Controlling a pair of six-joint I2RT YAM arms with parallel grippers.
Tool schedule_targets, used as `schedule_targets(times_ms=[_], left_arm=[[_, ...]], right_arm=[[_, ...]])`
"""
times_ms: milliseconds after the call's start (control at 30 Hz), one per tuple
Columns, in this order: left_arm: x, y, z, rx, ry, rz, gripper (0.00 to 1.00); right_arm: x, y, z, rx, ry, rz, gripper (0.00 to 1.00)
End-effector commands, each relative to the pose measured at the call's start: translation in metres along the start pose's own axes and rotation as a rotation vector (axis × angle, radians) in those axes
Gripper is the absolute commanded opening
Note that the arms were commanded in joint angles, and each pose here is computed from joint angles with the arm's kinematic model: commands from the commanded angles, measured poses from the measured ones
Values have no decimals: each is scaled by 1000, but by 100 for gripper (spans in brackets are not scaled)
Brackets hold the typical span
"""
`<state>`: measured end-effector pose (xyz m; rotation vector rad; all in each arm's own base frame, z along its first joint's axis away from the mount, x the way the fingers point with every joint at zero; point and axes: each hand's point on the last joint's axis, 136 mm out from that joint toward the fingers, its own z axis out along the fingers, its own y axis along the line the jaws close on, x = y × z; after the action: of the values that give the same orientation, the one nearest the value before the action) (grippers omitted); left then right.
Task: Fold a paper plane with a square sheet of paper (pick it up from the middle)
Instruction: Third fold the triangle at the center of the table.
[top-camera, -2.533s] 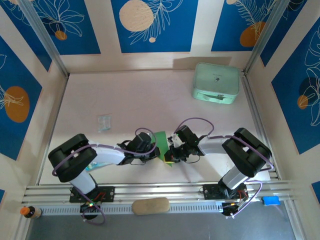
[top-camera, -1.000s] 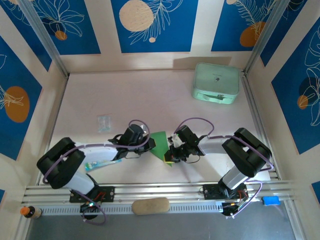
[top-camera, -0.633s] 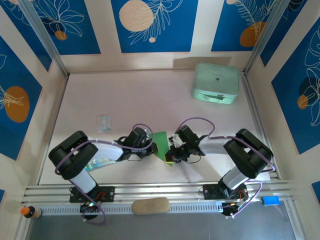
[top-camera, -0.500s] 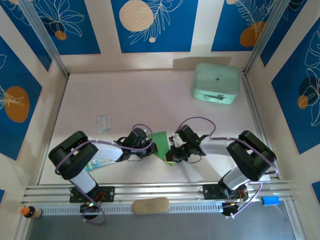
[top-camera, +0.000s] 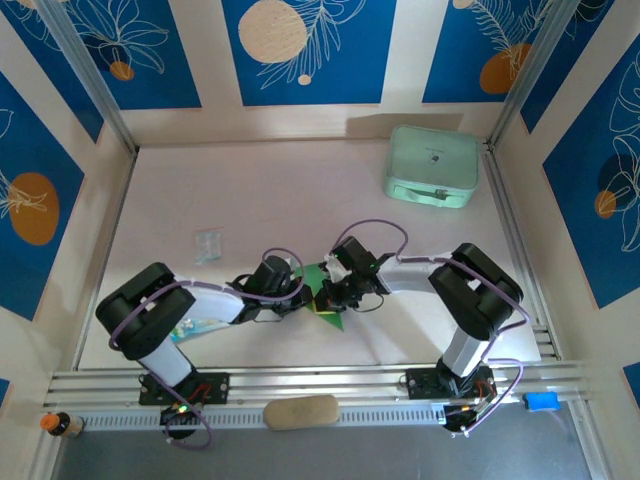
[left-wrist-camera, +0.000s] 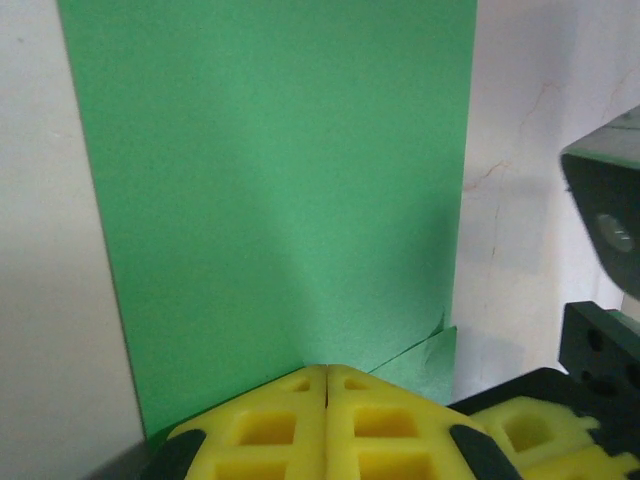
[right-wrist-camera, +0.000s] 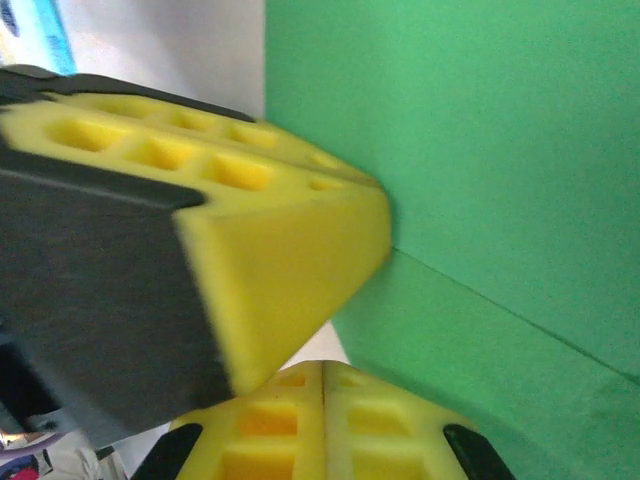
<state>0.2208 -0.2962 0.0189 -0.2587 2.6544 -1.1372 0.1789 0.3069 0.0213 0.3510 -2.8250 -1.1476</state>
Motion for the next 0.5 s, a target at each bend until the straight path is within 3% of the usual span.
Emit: schedule_targets(times_ms=[0, 467], left_arm=[[15, 28, 1, -89, 39, -26, 0], [16, 29, 5, -89, 47, -28, 0]], right_arm=[[22, -25, 7, 79, 46, 21, 0], [62, -46, -12, 76, -3, 99, 1]])
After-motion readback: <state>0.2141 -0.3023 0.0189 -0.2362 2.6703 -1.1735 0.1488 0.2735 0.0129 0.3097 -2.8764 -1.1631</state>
